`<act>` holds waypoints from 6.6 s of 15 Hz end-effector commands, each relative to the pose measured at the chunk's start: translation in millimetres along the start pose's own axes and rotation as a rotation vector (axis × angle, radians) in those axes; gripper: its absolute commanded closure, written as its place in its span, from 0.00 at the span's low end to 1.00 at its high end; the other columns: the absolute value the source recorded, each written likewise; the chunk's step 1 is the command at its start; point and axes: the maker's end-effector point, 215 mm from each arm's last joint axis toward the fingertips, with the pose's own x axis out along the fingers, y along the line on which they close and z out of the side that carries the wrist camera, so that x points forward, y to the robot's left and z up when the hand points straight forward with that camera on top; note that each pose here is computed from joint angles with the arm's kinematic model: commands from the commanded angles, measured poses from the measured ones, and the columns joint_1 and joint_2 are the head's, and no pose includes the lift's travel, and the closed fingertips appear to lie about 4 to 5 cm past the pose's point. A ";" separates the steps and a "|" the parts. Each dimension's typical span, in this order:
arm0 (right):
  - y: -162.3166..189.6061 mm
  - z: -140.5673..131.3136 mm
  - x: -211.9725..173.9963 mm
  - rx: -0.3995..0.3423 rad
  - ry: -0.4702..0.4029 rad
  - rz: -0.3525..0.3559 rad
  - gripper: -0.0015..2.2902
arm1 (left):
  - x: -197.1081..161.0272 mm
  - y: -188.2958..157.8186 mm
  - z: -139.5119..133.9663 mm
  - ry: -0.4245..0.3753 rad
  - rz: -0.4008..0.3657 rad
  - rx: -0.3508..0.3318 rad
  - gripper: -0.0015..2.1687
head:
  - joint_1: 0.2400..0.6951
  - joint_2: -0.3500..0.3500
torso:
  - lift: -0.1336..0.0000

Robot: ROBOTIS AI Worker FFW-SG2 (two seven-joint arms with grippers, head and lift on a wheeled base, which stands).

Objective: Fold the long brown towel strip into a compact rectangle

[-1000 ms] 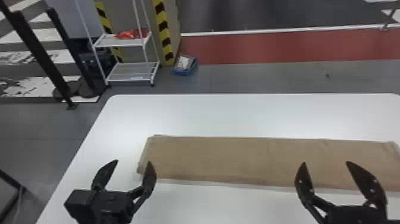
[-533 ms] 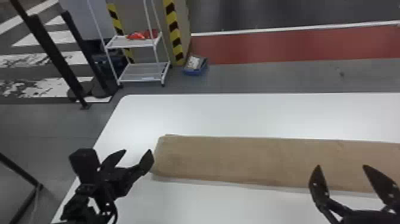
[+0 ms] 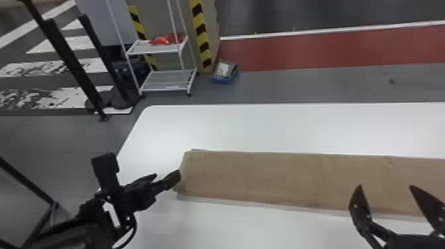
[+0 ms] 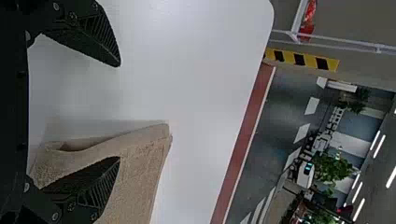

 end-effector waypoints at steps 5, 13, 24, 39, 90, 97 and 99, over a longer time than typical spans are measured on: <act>0.5 -5.3 3.9 0.001 0.006 0.000 0.04 | 15.8 -42.8 -16.4 0.061 -0.070 0.017 0.09 | 1.00 0.75 | 0.17; -1.2 -10.3 10.8 0.013 0.009 -0.003 0.04 | 17.2 -61.5 -36.8 0.165 -0.126 0.038 0.91 | 1.00 0.66 | 0.17; -10.9 -19.2 16.0 0.025 0.020 -0.020 0.04 | -12.5 4.2 20.7 0.073 -0.081 -0.041 0.99 | 1.00 0.71 | 0.18; -66.1 -15.4 10.4 0.036 0.014 -0.122 0.05 | -54.3 -181.4 64.6 0.177 -0.186 0.147 0.99 | 1.00 0.64 | 0.18; 128.1 -102.0 58.6 -0.001 0.270 0.248 0.15 | -48.4 -123.8 34.3 -0.389 -0.077 0.292 0.04 | 1.00 0.84 | 0.18; 138.2 -97.2 62.0 0.000 0.264 0.266 0.22 | -46.7 -123.2 31.2 -0.381 -0.078 0.291 0.04 | 1.00 0.84 | 0.18; 140.8 -95.3 61.9 0.000 0.261 0.270 0.30 | -47.1 -123.4 32.0 -0.384 -0.079 0.291 0.04 | 1.00 0.85 | 0.18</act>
